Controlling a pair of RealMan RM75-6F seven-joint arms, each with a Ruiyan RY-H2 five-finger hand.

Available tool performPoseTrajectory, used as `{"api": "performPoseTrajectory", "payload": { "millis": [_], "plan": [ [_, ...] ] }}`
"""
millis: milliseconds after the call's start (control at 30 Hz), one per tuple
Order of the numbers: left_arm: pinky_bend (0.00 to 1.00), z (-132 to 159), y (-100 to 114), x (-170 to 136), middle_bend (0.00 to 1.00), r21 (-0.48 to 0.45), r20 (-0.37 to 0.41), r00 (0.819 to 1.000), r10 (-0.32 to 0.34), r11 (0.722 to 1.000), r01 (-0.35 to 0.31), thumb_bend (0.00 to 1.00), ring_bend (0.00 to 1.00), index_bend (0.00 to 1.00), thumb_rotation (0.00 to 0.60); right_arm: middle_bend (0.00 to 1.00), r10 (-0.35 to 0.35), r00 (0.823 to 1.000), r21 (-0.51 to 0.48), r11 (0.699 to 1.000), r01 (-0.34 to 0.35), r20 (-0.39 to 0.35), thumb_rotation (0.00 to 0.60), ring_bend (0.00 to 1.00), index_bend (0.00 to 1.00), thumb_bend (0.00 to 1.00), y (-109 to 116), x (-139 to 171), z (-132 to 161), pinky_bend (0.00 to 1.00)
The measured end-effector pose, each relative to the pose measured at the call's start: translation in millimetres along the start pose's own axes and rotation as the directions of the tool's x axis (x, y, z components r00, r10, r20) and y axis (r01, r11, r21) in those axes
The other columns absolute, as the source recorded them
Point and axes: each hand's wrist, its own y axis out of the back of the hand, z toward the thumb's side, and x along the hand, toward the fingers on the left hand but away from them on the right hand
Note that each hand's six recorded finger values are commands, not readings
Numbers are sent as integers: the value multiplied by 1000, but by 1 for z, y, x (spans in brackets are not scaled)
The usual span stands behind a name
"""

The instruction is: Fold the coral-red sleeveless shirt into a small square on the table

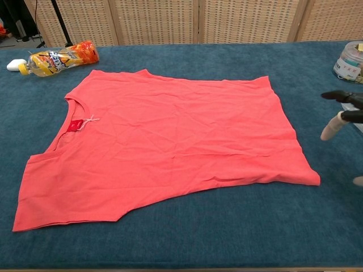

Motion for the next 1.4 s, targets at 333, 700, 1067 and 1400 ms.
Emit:
{"api": "performPoseTrajectory", "payload": {
  "millis": [333,700,1067,1400],
  "plan": [
    [0,0,-6,4,0,11,-11,1000,-18,1000,18,0,0,0,600,0,68,997,41,997,-67,-37,600,0,393,307,-36,-27,15,0],
    [0,-1,-7,5,0,12,-19,999,-26,1000,26,0,0,0,600,0,81,995,62,995,-78,-58,600,0,433,338,-41,-38,27,0],
    [0,0,-9,6,0,12,-16,999,-35,999,35,0,0,0,600,0,109,993,87,991,-104,-55,600,0,489,440,-50,-42,29,0],
    [0,2,-15,5,0,21,-8,998,-56,998,56,0,0,0,600,0,115,991,102,989,-108,-63,600,0,584,475,-53,-46,31,0]
  ]
}}
